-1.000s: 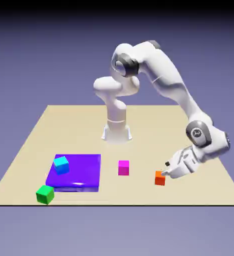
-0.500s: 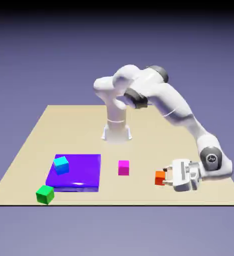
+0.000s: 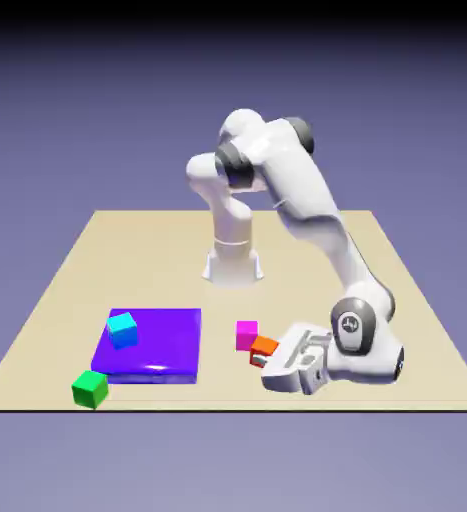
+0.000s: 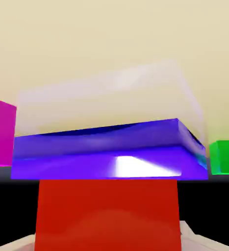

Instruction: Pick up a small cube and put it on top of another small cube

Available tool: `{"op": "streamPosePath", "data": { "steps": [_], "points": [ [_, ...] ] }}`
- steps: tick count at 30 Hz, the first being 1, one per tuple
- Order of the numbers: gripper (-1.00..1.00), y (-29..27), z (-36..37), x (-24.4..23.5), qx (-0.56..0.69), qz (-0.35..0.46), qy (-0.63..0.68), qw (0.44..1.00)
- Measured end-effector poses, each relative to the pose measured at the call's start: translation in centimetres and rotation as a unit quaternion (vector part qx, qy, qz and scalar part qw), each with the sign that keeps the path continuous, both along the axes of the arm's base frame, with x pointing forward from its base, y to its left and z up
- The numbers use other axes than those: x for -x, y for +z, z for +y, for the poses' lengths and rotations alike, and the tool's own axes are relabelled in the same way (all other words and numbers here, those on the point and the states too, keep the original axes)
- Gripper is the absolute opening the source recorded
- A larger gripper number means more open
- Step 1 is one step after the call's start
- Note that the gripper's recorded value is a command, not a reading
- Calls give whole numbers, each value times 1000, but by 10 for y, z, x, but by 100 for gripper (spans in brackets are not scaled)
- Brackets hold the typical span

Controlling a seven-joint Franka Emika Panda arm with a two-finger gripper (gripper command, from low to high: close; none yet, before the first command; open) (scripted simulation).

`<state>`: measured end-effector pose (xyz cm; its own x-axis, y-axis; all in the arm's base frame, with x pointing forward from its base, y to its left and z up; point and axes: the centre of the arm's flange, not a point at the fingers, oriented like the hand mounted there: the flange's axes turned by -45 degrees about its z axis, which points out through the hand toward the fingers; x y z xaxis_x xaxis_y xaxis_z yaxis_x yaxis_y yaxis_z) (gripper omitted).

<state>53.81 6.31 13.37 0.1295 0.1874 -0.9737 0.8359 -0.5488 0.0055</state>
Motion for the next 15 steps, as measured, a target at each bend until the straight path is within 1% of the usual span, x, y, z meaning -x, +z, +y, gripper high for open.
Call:
{"op": "streamPosePath", "data": {
  "steps": [4, 7, 8, 9, 12, 13, 15],
  "points": [
    [-100, 33, -124, 1, -6, -4, -92, 996],
    [-100, 61, -215, 21, -16, -12, -164, 986],
    [-100, 66, -230, 26, -19, -14, -177, 984],
    [-100, 66, -230, 26, -19, -14, -177, 984],
    [-100, 35, -256, 62, -18, -13, -177, 984],
    [100, 32, -259, 65, -19, -13, -177, 984],
    [100, 32, -259, 65, -18, -13, -176, 984]
  ]
}}
